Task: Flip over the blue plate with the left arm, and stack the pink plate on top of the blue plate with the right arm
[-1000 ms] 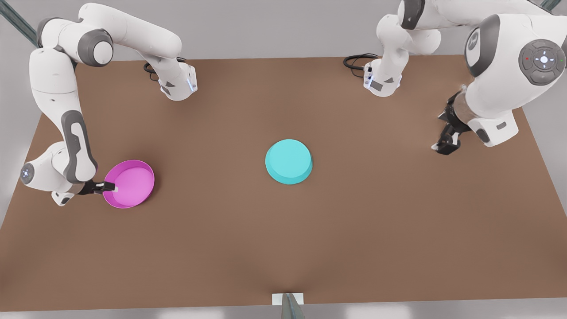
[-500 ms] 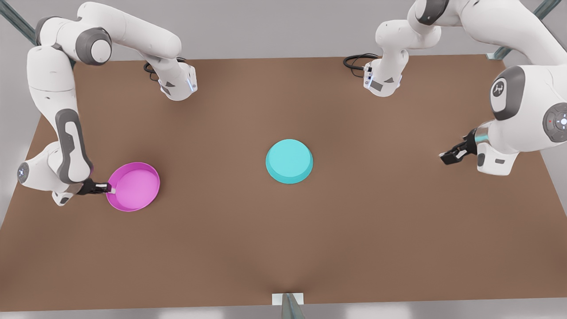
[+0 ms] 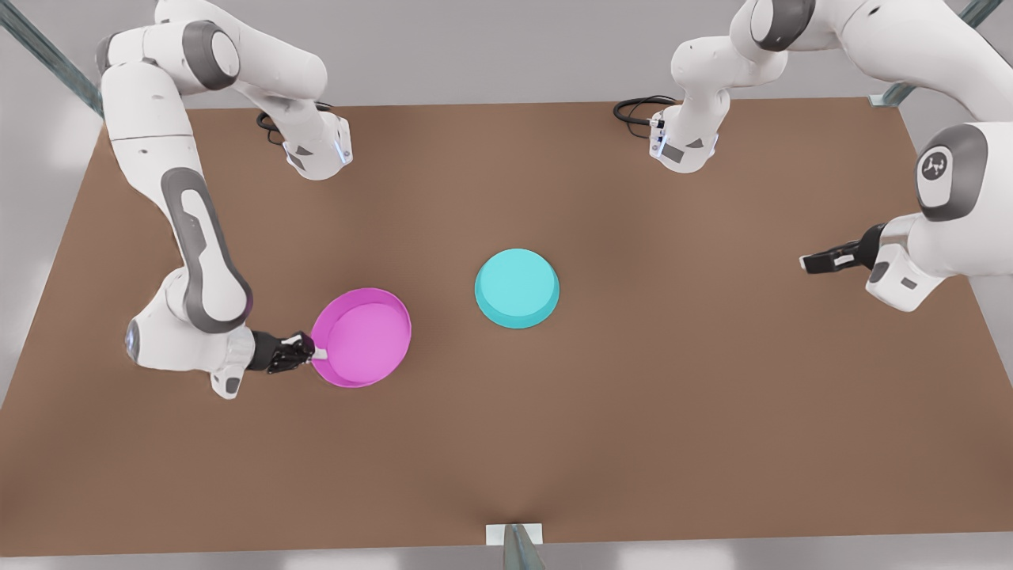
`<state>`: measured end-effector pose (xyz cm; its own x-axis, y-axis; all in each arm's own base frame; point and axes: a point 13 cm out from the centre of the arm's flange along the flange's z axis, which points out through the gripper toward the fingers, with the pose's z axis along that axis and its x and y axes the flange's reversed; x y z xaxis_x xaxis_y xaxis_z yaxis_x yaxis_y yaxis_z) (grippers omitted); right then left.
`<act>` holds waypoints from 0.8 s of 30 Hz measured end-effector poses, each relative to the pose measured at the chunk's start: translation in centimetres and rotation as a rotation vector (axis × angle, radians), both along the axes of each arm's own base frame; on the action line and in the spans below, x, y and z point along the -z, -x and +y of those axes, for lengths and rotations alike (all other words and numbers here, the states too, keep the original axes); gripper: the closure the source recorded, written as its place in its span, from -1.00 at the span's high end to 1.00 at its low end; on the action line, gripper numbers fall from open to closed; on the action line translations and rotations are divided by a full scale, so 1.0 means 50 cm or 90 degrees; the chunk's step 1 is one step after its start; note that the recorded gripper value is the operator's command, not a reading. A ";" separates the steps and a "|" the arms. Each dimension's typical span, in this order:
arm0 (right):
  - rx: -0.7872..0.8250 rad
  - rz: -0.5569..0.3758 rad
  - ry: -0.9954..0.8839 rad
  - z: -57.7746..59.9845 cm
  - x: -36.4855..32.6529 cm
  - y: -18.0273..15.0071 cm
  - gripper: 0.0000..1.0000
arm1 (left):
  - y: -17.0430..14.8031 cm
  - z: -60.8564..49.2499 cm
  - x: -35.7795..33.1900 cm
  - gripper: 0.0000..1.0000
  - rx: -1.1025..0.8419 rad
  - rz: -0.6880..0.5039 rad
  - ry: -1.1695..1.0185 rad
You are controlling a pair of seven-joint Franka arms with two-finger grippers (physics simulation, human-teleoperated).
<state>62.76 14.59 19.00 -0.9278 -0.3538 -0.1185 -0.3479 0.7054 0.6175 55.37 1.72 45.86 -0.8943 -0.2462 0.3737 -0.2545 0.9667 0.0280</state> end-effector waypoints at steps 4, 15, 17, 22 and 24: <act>-0.077 0.024 -0.012 0.253 -0.005 0.058 -0.57 | -0.001 -0.018 0.009 1.00 0.043 0.004 0.019; -0.097 0.089 0.024 0.524 0.113 0.193 -0.57 | -0.005 -0.026 -0.004 1.00 0.137 -0.088 -0.022; -0.084 0.091 0.029 0.533 0.124 0.193 -0.57 | -0.014 -0.023 -0.003 1.00 0.146 -0.098 -0.025; -0.067 0.093 0.040 0.564 0.135 0.208 -0.57 | -0.028 -0.022 -0.004 1.00 0.165 -0.114 -0.025; -0.064 0.093 0.042 0.581 0.137 0.217 -0.57 | -0.031 -0.025 -0.005 1.00 0.172 -0.118 -0.024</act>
<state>51.90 43.62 12.17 -0.8927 -0.4486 0.0420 -0.3289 0.7124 0.6199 56.92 0.49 46.09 -0.9810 -0.0016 0.1941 0.0069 0.9991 0.0429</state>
